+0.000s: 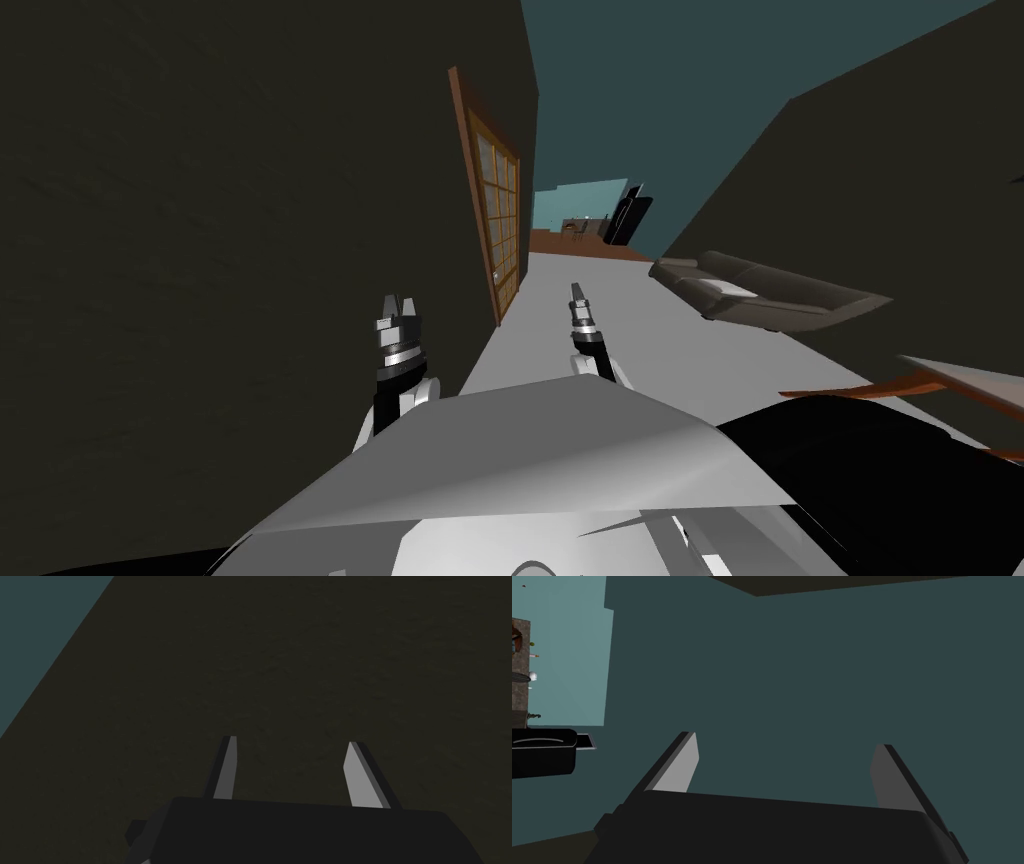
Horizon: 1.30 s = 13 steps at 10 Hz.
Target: Pull the door open
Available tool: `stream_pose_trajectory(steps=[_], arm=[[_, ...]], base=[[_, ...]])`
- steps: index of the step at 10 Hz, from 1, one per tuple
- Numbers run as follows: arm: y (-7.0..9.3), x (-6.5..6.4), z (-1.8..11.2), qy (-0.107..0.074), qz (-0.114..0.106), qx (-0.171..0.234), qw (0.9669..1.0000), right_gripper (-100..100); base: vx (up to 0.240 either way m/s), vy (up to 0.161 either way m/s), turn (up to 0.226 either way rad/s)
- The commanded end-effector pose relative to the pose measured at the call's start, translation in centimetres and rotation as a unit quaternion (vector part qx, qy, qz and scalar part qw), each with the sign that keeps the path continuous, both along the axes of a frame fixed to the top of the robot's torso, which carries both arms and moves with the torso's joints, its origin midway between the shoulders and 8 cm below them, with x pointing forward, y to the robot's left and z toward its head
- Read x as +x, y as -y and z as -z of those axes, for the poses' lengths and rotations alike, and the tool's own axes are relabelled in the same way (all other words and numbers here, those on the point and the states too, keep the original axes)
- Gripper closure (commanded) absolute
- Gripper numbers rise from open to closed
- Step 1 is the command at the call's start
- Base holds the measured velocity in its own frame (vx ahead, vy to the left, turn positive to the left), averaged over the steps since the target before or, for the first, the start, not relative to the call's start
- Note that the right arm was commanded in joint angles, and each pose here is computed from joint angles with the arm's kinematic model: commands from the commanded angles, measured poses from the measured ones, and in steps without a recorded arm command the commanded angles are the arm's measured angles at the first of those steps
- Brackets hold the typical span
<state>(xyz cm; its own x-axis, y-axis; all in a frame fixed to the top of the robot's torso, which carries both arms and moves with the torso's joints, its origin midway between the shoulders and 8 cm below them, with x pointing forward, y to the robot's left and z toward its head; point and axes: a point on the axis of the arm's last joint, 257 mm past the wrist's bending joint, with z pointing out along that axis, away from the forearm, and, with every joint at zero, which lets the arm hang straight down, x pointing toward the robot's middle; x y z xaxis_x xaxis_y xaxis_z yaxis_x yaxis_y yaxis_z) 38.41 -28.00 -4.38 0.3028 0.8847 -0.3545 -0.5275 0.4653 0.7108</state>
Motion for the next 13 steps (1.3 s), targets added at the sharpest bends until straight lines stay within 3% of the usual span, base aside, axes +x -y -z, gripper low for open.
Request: stream_pose_trajectory(steps=[1,5,6,13], arm=[[-0.1,0.3,0.9,-0.007,0.006,-0.015,0.9998,-100],[-0.1,1.0,2.8,-0.023,0.018,-0.048,0.9984,-100],[-0.1,1.4,3.9,-0.031,0.024,-0.066,0.997,-100],[-0.1,2.4,7.7,-0.06,0.044,-0.129,0.9889,-100]], base=[[0.107,-0.013,0.113],[0.083,-0.025,0.106],[0.12,-0.028,0.239],[0.1,-0.04,0.118]])
